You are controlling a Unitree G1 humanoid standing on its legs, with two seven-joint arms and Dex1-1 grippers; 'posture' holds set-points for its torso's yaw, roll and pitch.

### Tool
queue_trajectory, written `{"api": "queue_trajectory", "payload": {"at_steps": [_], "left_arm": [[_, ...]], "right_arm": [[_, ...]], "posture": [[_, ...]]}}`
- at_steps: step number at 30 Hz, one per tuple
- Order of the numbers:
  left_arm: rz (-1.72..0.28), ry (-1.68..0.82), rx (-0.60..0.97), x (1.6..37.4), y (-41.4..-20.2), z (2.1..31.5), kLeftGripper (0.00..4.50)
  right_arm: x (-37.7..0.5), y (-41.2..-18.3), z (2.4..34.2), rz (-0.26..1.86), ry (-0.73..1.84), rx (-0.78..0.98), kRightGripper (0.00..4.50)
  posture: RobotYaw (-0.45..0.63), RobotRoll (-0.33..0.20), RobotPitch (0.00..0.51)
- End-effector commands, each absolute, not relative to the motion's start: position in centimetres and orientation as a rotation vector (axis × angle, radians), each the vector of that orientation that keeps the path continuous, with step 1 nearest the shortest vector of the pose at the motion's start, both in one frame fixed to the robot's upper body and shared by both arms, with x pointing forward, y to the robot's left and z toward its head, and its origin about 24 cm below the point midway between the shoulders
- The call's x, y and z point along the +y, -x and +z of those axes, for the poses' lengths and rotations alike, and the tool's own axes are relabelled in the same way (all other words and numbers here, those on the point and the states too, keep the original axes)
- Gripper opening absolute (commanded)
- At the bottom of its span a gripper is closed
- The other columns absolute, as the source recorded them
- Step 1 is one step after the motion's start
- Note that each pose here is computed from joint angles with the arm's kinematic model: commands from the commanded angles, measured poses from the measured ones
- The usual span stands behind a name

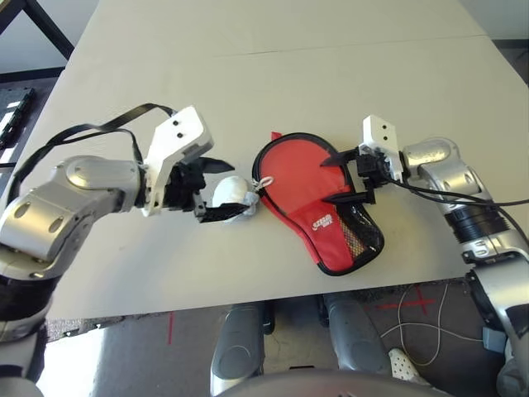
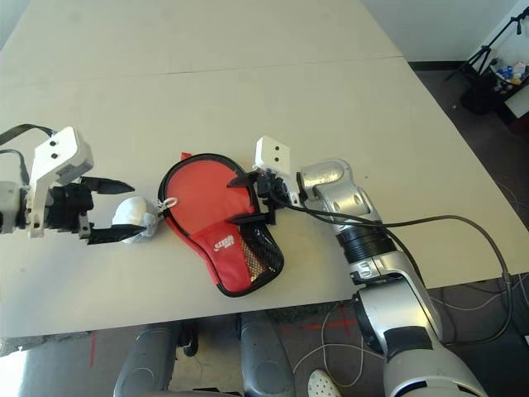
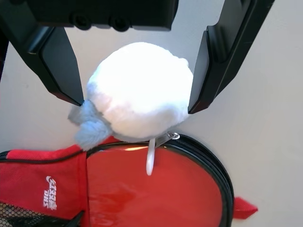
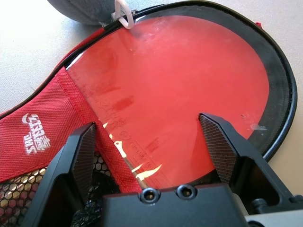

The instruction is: Store the ping-pong paddle in its case and zip it.

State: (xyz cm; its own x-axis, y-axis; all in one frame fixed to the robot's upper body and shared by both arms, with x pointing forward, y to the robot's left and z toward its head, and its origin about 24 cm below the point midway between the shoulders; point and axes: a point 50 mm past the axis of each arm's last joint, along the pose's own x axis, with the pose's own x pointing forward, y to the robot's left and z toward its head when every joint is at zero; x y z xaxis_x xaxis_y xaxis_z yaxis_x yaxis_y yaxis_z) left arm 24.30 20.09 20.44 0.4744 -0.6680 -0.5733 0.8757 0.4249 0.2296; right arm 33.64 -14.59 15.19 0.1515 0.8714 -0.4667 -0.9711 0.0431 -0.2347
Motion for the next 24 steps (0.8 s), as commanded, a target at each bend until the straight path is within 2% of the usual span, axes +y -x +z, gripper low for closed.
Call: {"api": "queue_trajectory", "payload": {"at_steps": [1,11,14,20,24], "left_arm": [[-0.990,-0.564,0.479,20.3,-24.3,19.5,4.50],[-0.972,-0.583,0.492,20.4,-25.3,18.1,4.50],[-0.974,-0.595,0.503,20.4,-25.5,17.7,3.90],[-0.941,-0.637,0.503,20.9,-26.2,17.6,2.00],[-0.910,-0.681,0.481,21.1,-27.0,17.8,0.97]], "right_arm": [[-14.6,-33.6,13.5,1.417,0.552,0.298,4.47],[-14.4,-33.4,13.5,1.407,0.548,0.293,4.47],[-14.5,-33.3,13.4,1.400,0.573,0.299,4.50],[-14.7,-33.2,13.0,1.388,0.585,0.313,4.50],[-14.7,-33.2,12.9,1.384,0.594,0.319,4.50]], "posture": [[0.09,0.000,0.277],[0.07,0.000,0.282],[0.07,0.000,0.284],[0.06,0.000,0.285],[0.06,0.000,0.285]]}}
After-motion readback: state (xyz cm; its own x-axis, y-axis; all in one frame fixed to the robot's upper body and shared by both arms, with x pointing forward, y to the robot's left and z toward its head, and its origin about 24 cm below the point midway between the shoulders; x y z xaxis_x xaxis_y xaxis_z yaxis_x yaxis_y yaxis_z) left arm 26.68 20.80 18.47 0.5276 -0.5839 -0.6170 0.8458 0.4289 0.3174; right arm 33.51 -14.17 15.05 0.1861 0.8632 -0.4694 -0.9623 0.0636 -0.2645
